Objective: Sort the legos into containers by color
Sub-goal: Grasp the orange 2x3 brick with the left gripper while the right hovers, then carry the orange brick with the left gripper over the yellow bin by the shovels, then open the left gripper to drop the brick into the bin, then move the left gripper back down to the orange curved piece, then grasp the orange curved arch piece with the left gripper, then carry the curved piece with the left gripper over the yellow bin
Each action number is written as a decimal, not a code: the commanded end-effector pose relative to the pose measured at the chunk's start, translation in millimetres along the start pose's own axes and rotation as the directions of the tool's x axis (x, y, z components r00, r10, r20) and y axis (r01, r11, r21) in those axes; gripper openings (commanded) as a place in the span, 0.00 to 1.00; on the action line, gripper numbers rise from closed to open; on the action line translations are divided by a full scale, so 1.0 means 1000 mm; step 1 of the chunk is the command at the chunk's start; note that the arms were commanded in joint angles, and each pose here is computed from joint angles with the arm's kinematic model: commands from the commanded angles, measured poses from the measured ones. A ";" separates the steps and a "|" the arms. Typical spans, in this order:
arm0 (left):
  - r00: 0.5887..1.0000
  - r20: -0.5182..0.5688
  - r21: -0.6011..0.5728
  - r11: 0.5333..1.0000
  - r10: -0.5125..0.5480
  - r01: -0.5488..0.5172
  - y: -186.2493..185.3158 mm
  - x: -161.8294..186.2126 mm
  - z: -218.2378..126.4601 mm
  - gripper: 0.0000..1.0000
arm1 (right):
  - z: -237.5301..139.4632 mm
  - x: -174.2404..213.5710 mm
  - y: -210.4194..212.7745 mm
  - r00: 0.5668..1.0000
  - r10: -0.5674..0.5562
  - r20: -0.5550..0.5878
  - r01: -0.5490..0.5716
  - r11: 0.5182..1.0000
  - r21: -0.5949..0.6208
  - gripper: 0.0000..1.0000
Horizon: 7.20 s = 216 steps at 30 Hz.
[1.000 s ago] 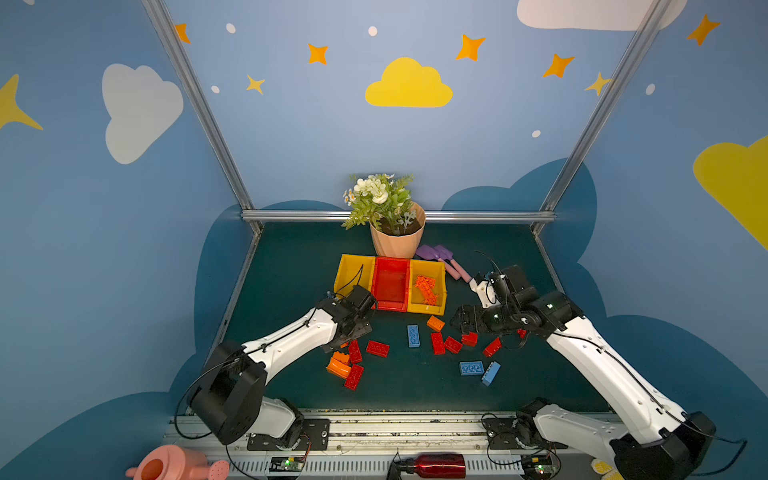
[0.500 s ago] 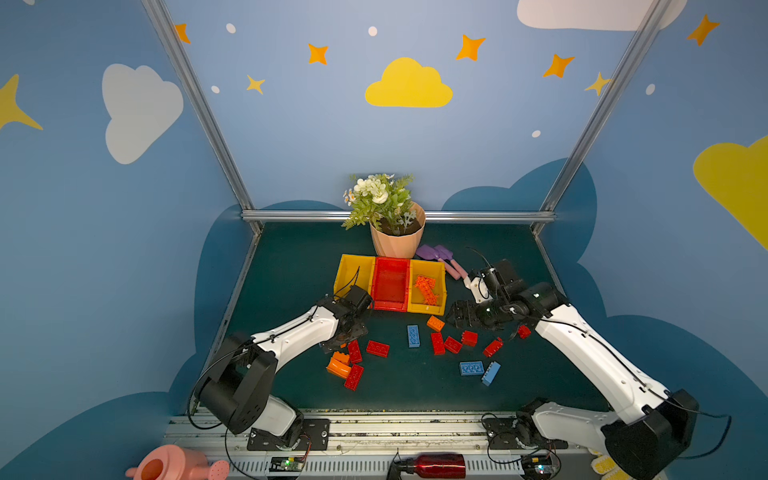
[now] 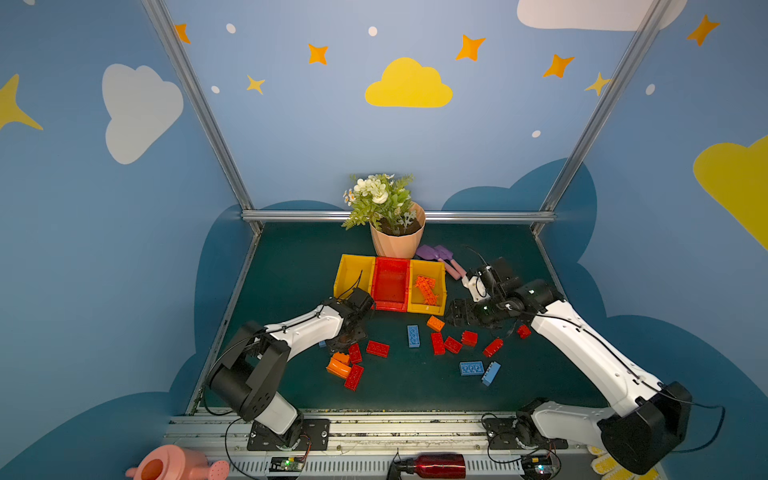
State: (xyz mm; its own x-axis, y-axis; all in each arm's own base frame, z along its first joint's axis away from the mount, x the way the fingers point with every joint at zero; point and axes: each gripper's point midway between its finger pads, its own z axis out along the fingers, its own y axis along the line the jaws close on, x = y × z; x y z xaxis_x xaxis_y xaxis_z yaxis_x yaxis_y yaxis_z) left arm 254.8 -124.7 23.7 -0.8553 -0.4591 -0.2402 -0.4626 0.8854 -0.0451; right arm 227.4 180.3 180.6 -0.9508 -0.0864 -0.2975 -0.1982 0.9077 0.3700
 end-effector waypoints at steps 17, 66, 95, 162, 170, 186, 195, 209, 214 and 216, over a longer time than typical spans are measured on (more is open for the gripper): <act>1.000 -0.009 -0.036 0.999 0.016 -0.016 0.004 0.002 0.011 0.51 | -0.011 0.007 -0.005 1.000 -0.013 -0.001 0.013 0.999 0.031 0.96; 0.810 0.263 0.149 0.808 0.524 -0.571 -0.306 -0.040 -0.087 0.43 | -0.101 0.072 -0.067 0.976 0.109 0.188 -0.146 0.970 0.195 0.96; 0.841 0.320 0.241 0.820 0.437 -0.518 -0.291 -0.070 -0.141 0.71 | -0.092 0.069 -0.061 0.972 0.136 0.191 -0.164 0.977 0.135 0.96; 0.956 0.000 -0.094 0.951 -0.295 0.293 0.065 0.082 0.002 0.67 | -0.065 0.058 -0.035 0.993 0.076 0.086 -0.078 0.997 0.016 0.96; 0.956 0.037 -0.109 0.950 -0.290 0.292 0.067 0.075 0.002 0.58 | -0.064 0.059 -0.036 0.994 0.069 0.085 -0.071 0.997 0.021 0.96; 0.965 0.060 -0.143 0.955 -0.255 0.262 0.053 0.051 0.008 0.38 | -0.073 0.069 -0.043 0.992 0.064 0.106 -0.069 0.996 0.050 0.96; 0.972 0.107 -0.166 0.961 -0.207 0.223 0.054 0.033 -0.008 0.27 | -0.075 0.070 -0.044 0.991 0.072 0.112 -0.078 0.996 0.048 0.96; 0.972 0.234 -0.057 0.998 -0.012 0.027 0.000 -0.030 -0.093 0.24 | -0.082 0.071 -0.044 0.988 0.065 0.139 -0.073 0.996 0.051 0.96; 0.963 0.261 0.034 0.997 0.064 -0.075 -0.060 -0.057 -0.120 0.24 | -0.087 0.074 -0.048 0.986 0.073 0.153 -0.085 0.994 0.069 0.96; 0.956 0.272 0.059 0.990 0.108 -0.129 -0.090 -0.066 -0.128 0.24 | -0.089 0.077 -0.051 0.984 0.079 0.158 -0.093 0.993 0.079 0.96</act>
State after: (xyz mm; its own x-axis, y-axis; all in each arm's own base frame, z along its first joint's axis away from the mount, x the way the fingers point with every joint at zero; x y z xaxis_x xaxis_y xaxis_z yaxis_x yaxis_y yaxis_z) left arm 307.3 -166.3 161.2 -0.7615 -0.4312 -0.4840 -0.4321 0.8942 -0.1168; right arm 149.0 99.6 214.7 -0.9155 0.0365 -0.4007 -0.1141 0.9315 0.3455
